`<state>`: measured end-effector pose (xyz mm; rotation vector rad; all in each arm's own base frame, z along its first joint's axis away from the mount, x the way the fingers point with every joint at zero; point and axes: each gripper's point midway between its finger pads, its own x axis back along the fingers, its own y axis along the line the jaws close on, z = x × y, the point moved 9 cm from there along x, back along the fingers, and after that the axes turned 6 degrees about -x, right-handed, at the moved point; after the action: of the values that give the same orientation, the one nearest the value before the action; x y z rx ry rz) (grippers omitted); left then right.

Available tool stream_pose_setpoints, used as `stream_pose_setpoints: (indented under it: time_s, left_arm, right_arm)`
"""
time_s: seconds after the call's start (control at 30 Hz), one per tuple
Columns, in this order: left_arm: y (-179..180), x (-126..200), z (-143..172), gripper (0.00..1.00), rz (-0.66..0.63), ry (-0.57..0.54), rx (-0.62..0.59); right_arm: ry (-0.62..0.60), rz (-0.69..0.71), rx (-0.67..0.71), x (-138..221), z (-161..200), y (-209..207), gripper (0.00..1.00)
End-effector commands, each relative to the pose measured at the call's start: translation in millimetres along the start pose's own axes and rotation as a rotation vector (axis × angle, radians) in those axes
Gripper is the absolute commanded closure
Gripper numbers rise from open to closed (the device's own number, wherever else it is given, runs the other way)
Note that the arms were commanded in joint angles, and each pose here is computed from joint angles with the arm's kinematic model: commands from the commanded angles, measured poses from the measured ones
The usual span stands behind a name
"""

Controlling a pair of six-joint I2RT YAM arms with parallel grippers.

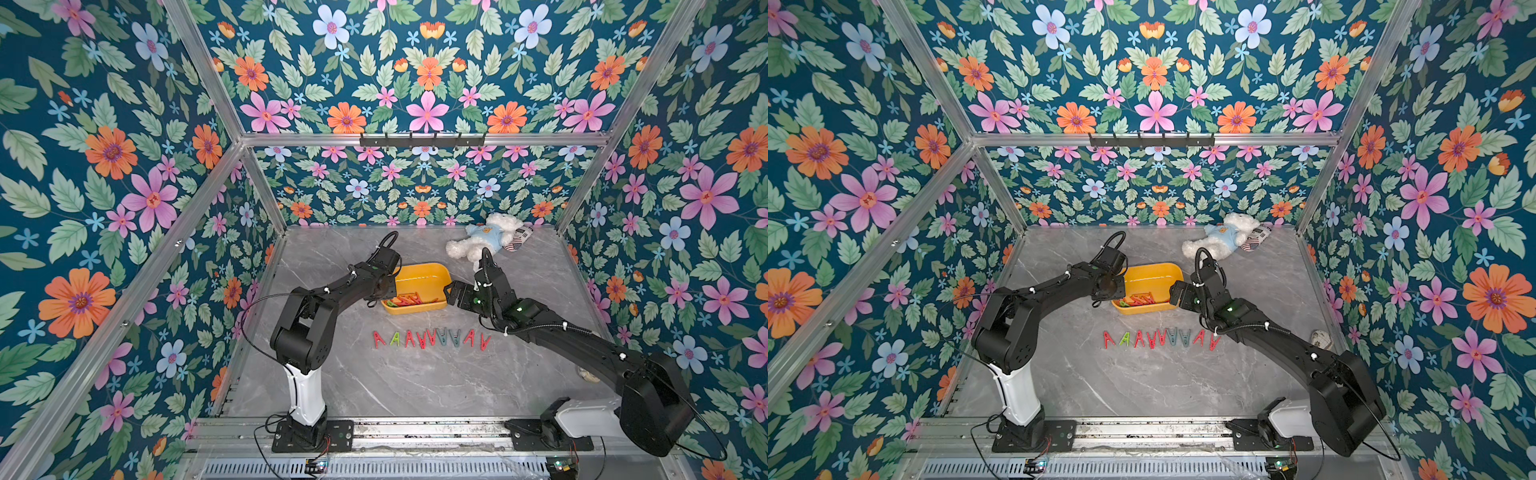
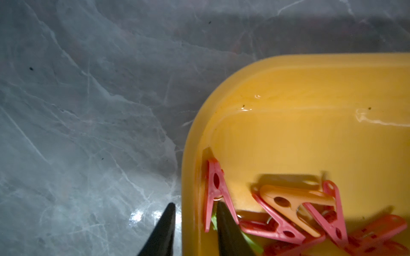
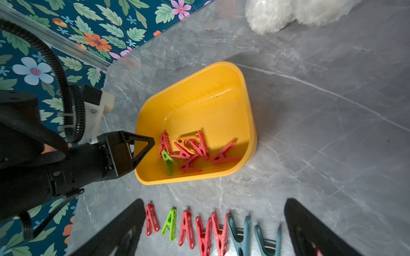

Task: Take the clothespins out of the storage box
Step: Adjust the storage box at the center of the board.

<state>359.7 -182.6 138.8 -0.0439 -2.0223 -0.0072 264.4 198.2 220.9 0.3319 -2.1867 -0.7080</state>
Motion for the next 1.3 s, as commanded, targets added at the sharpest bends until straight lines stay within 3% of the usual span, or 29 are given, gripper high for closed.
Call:
stream_pose_setpoints:
  time_s: [0.0,0.23,0.5,0.83,1.0,1.27]
  left_arm:
    - [-0.3,1.4,-1.5,0.81,0.012,-0.010,0.004]
    - [0.7,15.7,1.3,1.00,0.054,0.046,0.039]
    - [15.5,27.7,3.7,1.00,0.216,0.210,0.209]
    - [23.6,13.8,15.1,1.00,0.587,0.401,0.483]
    - [27.4,13.7,17.5,1.00,0.567,0.395,0.493]
    - [37.3,14.5,3.5,1.00,0.404,0.304,0.391]
  right_arm:
    - [-0.015,-0.049,-0.018,-0.8,-2.9,8.8,0.01]
    - [-0.024,-0.066,-0.015,-1.1,-4.1,13.4,0.01]
    - [-0.066,-0.069,-0.012,7.0,-9.4,15.9,0.01]
    - [-0.084,-0.060,-0.027,11.0,-5.7,8.6,0.01]
    - [-0.095,-0.058,-0.033,14.8,-4.8,6.3,0.01]
    - [-0.091,-0.058,-0.039,14.1,-2.8,5.8,0.01]
